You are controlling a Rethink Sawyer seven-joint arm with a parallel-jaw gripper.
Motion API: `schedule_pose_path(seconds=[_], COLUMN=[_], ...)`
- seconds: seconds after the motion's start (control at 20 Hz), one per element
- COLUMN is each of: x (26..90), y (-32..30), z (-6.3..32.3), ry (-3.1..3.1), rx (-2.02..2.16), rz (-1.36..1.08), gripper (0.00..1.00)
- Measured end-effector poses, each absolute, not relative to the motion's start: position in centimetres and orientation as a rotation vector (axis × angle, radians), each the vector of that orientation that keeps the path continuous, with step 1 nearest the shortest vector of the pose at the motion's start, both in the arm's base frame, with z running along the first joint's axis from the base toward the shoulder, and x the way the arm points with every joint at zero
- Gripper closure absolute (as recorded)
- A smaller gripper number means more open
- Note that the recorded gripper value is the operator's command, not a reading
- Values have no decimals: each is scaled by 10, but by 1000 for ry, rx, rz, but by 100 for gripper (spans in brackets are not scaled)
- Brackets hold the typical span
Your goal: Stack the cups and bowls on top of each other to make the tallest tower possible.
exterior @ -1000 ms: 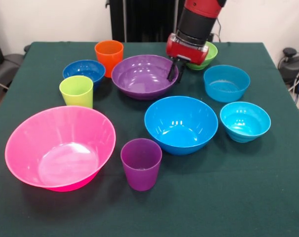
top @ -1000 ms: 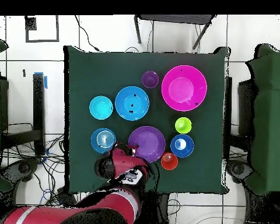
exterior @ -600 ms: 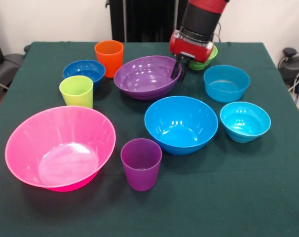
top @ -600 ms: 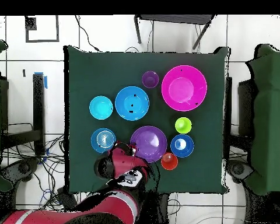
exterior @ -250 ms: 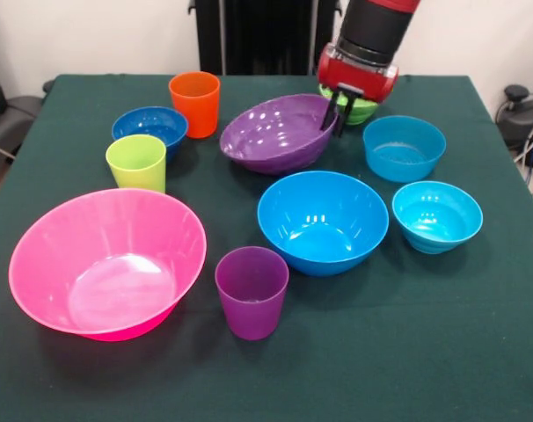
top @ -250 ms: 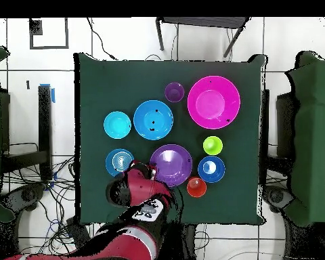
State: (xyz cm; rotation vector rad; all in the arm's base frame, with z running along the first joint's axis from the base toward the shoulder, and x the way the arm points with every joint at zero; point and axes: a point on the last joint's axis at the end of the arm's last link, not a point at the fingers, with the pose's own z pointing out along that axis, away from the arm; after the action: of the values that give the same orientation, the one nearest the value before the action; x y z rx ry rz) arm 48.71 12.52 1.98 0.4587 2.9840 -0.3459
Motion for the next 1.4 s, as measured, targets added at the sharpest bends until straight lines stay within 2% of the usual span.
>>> schedule_pose_path(seconds=[0.5, 0.8, 1.4], x=[514, 567, 637], y=[154, 167, 162], z=[83, 110, 124], ry=[3144, 3087, 2990], rx=[483, 444, 437], rz=[-371, -345, -274], gripper=[100, 100, 100])
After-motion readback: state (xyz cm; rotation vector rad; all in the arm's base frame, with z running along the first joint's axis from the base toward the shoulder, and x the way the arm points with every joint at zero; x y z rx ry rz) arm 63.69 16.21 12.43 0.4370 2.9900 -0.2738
